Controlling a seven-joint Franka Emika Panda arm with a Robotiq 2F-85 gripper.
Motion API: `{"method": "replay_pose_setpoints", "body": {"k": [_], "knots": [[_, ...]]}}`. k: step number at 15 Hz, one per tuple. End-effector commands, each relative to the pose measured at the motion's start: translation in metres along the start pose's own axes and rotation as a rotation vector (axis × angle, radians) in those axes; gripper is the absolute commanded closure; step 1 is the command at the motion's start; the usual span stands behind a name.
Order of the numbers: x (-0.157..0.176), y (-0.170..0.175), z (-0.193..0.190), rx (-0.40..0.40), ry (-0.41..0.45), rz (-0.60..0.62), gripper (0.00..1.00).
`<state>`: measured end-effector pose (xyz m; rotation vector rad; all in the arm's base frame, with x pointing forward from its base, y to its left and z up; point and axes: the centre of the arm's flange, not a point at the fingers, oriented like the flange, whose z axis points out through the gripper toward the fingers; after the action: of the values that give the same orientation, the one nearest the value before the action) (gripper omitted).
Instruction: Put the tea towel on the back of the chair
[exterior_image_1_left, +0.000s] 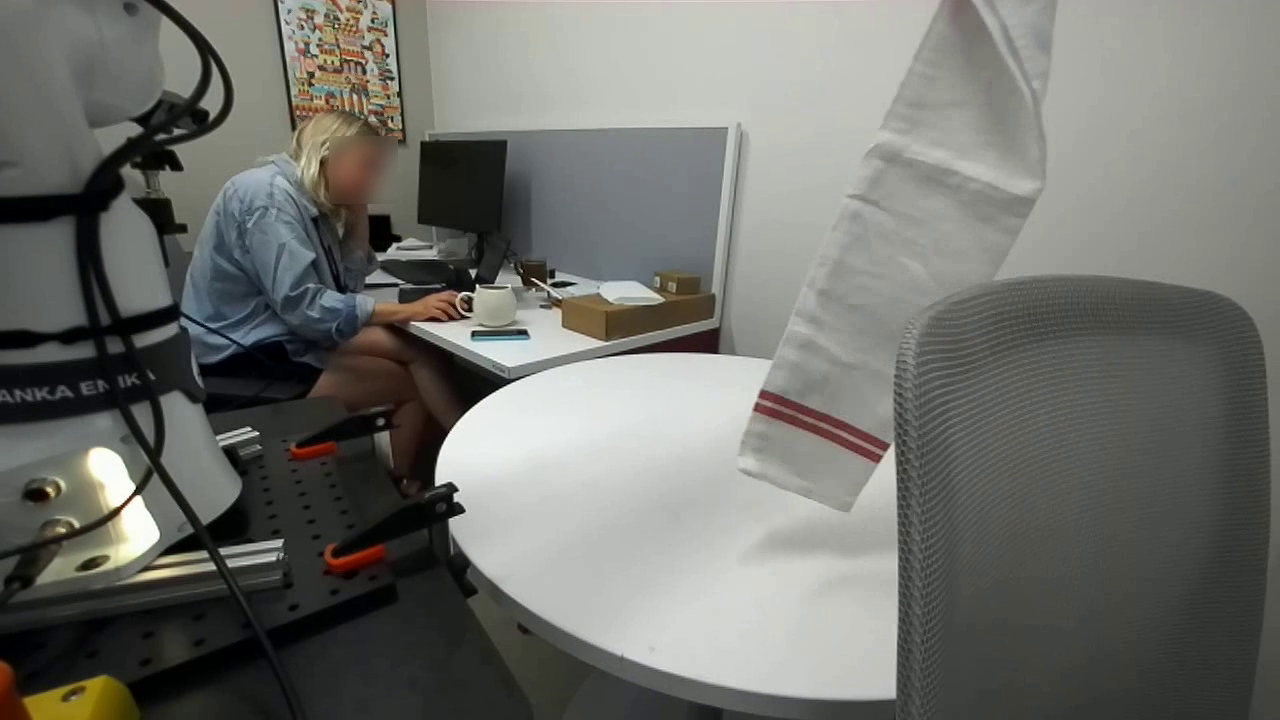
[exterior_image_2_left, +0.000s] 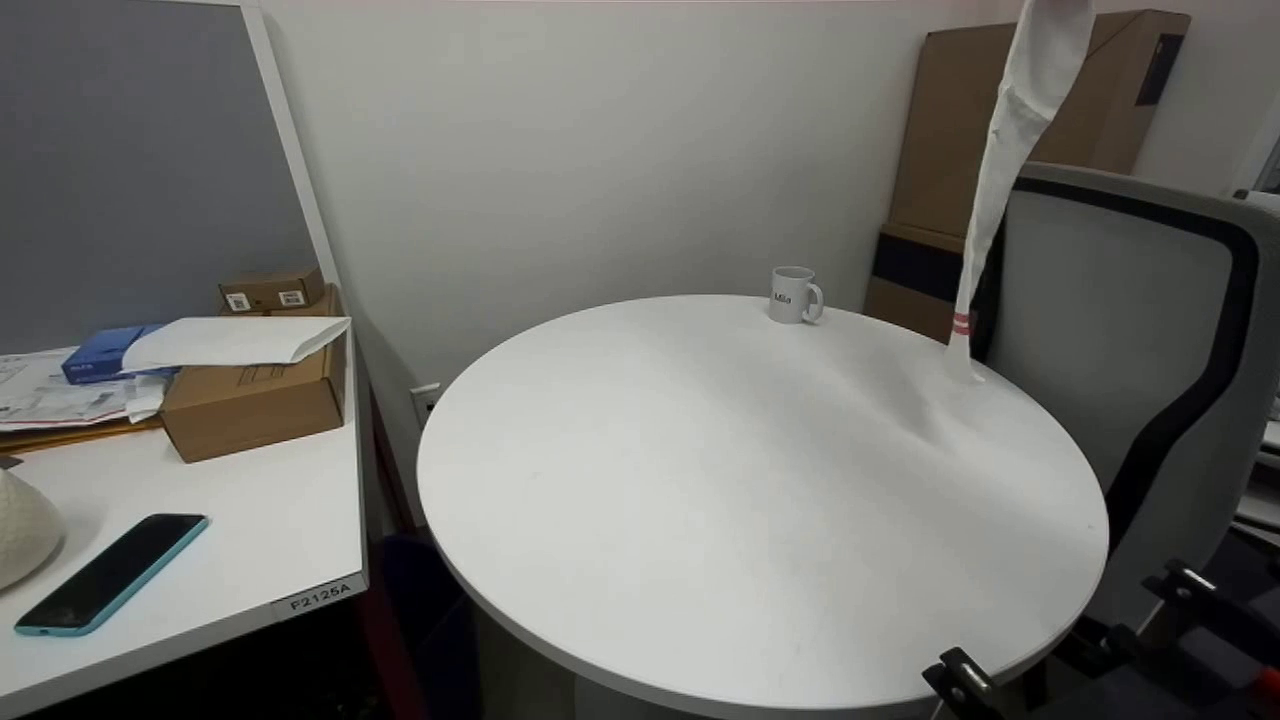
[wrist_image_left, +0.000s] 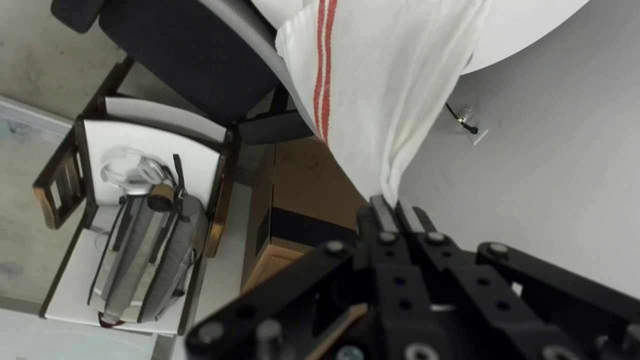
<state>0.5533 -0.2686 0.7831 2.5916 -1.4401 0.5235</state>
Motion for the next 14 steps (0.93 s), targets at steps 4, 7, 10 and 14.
{"method": "replay_pose_setpoints", "body": {"k": [4, 7, 10, 14], "knots": [[0.041, -0.038, -0.048, 0.046, -0.087, 0.346, 0.99], [0.040, -0.032, -0.054, 0.060, -0.091, 0.462, 0.99], [0.044, -0.022, -0.058, 0.059, -0.088, 0.536, 0.99], [0.062, 0.011, -0.049, 0.024, -0.074, 0.546, 0.99]]}}
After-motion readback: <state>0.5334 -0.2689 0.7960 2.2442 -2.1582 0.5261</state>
